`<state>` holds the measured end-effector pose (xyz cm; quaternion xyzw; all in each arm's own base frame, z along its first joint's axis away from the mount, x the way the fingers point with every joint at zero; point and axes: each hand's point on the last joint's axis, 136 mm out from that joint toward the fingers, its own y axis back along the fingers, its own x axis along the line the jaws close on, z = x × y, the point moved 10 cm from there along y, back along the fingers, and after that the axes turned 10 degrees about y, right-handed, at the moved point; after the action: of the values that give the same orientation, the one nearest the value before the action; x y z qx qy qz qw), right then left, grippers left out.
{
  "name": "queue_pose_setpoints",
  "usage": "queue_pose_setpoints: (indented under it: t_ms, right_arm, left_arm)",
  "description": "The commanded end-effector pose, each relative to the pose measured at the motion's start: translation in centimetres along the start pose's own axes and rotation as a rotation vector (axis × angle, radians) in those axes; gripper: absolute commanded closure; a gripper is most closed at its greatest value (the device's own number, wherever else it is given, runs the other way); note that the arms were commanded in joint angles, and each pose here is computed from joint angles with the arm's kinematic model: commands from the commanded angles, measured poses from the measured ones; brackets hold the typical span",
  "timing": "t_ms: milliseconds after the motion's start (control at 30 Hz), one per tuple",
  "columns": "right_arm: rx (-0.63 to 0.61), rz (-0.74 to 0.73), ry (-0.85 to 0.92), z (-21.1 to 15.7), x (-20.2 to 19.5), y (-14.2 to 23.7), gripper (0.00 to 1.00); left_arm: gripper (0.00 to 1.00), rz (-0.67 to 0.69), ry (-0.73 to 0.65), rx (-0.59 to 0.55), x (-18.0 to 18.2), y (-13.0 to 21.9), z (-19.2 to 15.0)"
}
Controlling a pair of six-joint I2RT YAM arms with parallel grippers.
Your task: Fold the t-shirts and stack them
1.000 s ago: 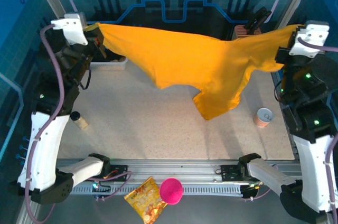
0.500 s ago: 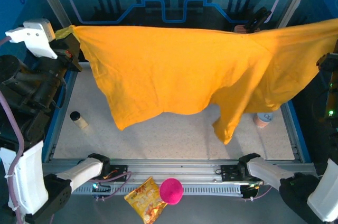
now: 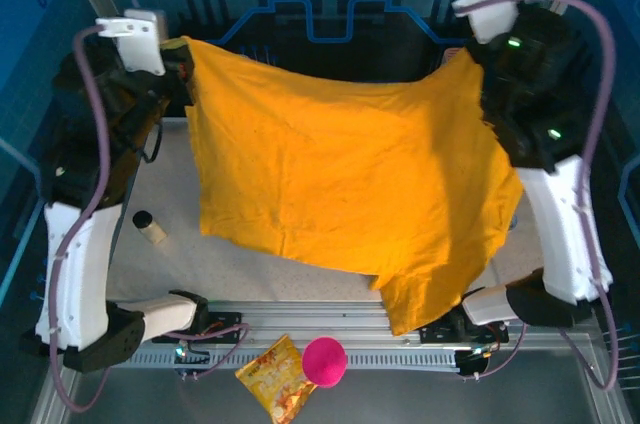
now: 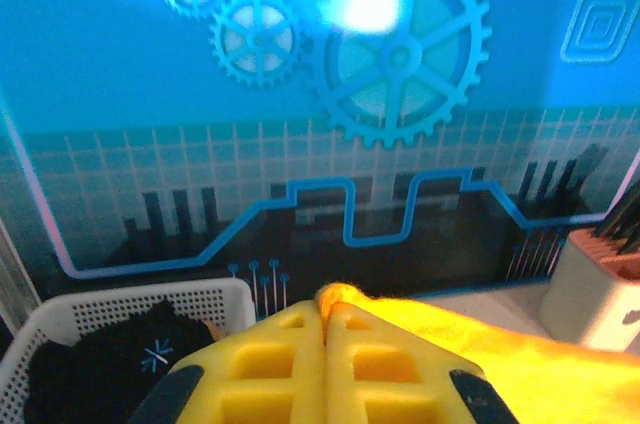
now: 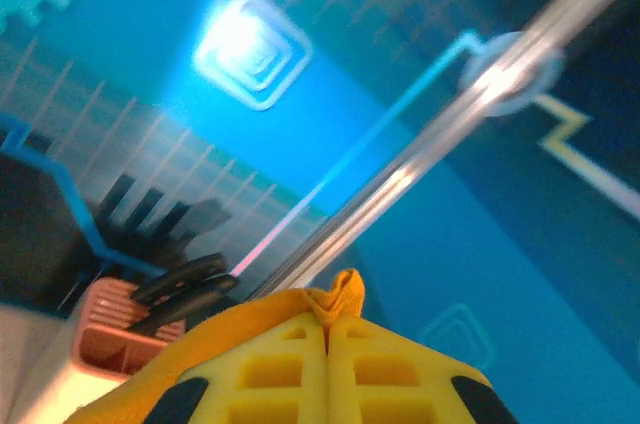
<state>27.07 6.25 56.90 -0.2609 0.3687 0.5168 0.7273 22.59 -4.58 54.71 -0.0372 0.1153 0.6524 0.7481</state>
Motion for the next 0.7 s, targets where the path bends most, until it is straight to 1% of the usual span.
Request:
queue_pose_setpoints:
  t_ms: [0,100,233,333,400,433,533,667]
  right_arm:
    - [0.025,-0.001,0.033,0.6,3.9,-4.5,1.0]
    - [0.093,0.065,0.078,-0.4,10.0,-10.5,1.0]
    - [0.201,0.121,0.125,-2.8,18.5,-19.0,1.0]
    - [0.267,0.102,0.132,-4.5,23.1,-24.3,1.0]
    - [0.309,0.082,0.154,-5.6,25.9,-27.3,1.0]
    - [0.326,0.069,0.171,-6.1,27.3,-28.8,1.0]
    - [0.331,0.036,0.2,-7.4,30.3,-31.2,1.0]
    - [0.342,0.068,0.164,-8.8,32.8,-31.8,1.0]
  left_arm:
    - [1.0,-0.018,-0.009,0.052,0.2,-4.9,-2.9]
    - [1.0,0.014,-0.01,0.136,1.0,-10.2,-7.7]
    - [1.0,0.07,0.004,0.215,2.6,-17.6,-14.9]
    - [1.0,0.149,0.035,0.259,4.5,-23.3,-20.0]
    - [1.0,0.212,0.071,0.283,6.1,-26.6,-22.6]
    - [1.0,0.245,0.09,0.288,7.1,-28.0,-23.6]
    - [1.0,0.307,0.11,0.28,8.9,-31.3,-25.0]
    - [1.0,0.354,0.072,0.279,9.8,-34.0,-25.5]
